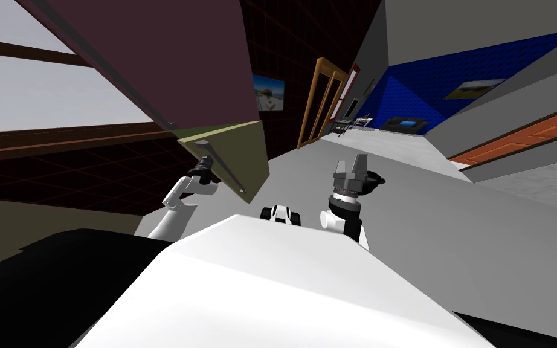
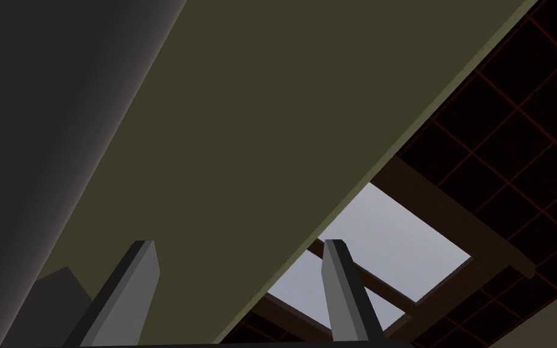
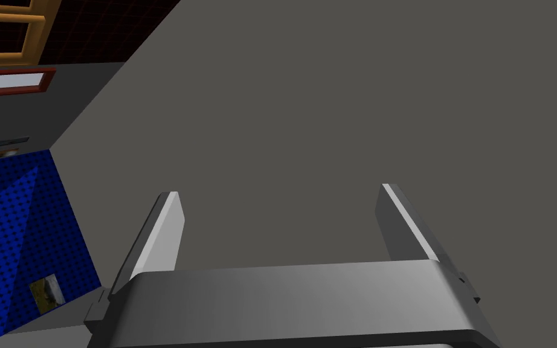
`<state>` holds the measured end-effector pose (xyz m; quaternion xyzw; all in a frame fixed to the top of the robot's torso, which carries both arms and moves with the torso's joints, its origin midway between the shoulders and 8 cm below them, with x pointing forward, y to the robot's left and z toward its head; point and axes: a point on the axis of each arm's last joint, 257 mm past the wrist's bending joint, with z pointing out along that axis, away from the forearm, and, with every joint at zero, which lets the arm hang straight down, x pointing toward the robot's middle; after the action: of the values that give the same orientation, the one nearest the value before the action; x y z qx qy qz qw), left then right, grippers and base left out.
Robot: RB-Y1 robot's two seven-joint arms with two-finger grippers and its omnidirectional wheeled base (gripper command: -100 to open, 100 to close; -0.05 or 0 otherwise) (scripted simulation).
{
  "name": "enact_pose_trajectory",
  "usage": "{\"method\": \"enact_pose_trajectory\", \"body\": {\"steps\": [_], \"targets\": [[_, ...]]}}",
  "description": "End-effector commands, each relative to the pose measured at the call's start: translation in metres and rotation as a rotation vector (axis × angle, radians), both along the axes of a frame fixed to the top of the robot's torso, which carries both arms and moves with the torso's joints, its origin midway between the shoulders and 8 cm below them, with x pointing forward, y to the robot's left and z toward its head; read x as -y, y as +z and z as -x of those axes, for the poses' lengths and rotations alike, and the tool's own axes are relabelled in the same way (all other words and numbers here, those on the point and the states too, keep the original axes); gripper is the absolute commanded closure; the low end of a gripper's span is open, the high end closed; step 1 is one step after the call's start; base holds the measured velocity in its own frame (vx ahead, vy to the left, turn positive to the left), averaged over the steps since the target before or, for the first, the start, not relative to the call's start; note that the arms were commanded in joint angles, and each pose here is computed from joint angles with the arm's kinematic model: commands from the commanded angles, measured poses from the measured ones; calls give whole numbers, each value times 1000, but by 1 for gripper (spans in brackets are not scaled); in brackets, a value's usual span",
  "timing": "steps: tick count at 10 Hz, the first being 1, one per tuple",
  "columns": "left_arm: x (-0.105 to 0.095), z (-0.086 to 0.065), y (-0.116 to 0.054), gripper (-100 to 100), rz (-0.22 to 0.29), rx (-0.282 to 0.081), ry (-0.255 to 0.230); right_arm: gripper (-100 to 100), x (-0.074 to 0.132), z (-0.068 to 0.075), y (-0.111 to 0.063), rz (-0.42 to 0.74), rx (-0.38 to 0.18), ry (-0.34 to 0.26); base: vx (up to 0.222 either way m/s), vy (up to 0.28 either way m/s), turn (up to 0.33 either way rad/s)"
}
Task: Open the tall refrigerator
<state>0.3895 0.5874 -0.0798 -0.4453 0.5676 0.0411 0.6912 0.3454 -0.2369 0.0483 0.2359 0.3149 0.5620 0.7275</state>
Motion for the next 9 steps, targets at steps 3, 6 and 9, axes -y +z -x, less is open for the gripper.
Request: {"method": "enact_pose_trajectory", "body": {"steps": [3, 6, 9], "targets": [[-16, 19, 4, 100, -5, 6, 80, 0, 0, 0, 0, 0, 0, 0, 85, -247, 66], [-27, 32, 6, 100, -9, 10, 134, 0, 0, 0, 0, 0, 0, 0, 89, -309, 62], [-36, 46, 9, 100, -12, 16, 189, 0, 0, 0, 0, 0, 0, 0, 89, -227, 51]]}}
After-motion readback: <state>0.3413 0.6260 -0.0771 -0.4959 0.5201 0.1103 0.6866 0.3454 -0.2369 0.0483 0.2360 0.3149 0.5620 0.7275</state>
